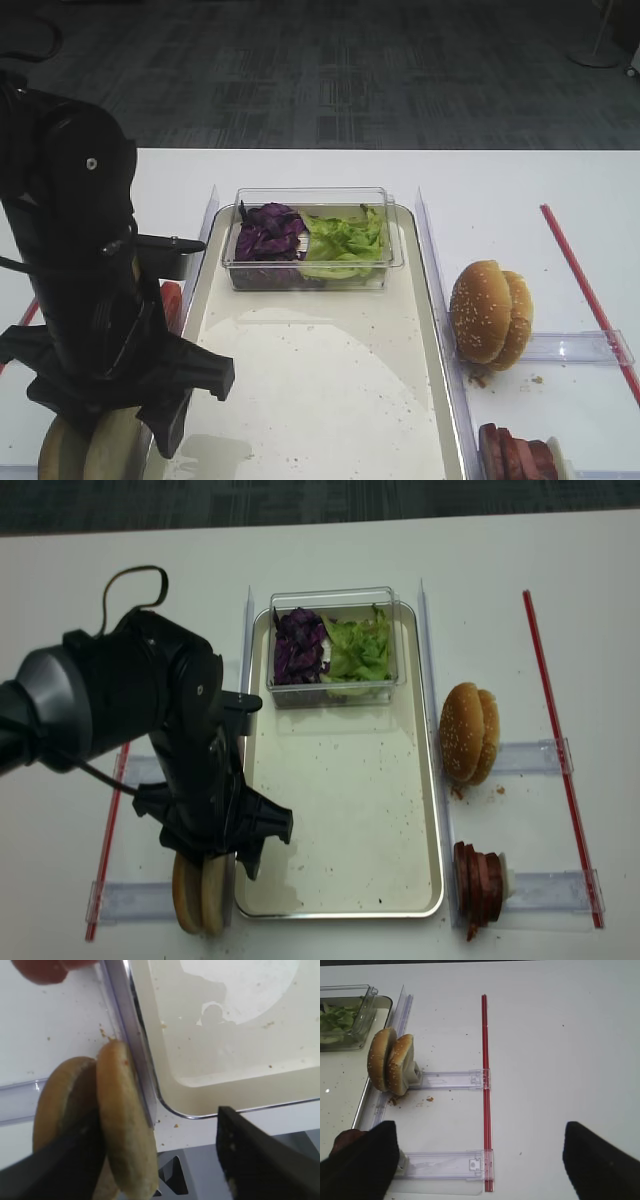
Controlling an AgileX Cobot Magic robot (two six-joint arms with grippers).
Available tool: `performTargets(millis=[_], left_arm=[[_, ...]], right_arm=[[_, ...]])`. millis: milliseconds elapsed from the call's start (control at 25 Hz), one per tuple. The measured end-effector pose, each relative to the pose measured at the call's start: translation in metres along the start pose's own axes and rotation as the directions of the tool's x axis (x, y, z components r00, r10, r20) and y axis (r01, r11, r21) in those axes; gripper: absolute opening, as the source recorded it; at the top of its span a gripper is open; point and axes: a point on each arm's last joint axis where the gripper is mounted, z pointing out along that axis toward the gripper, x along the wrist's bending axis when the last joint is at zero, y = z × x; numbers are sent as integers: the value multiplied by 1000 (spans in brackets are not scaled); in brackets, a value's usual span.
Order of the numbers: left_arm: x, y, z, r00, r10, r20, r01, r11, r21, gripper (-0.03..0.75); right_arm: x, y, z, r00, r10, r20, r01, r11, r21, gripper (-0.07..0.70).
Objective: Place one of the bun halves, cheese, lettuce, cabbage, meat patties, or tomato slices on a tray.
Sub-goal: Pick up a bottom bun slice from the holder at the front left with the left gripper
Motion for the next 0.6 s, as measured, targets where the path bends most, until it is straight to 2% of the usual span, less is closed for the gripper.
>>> performTargets(millis=[400,600], left_arm=[[3,-2,0,999,10,-30,-9,1000,23,342],[5,-2,0,998,23,-57,-22,1000,21,257]], right_arm=[[0,0,0,1000,0,0,0,1000,0,676],[0,0,0,1000,0,0,0,1000,0,676]])
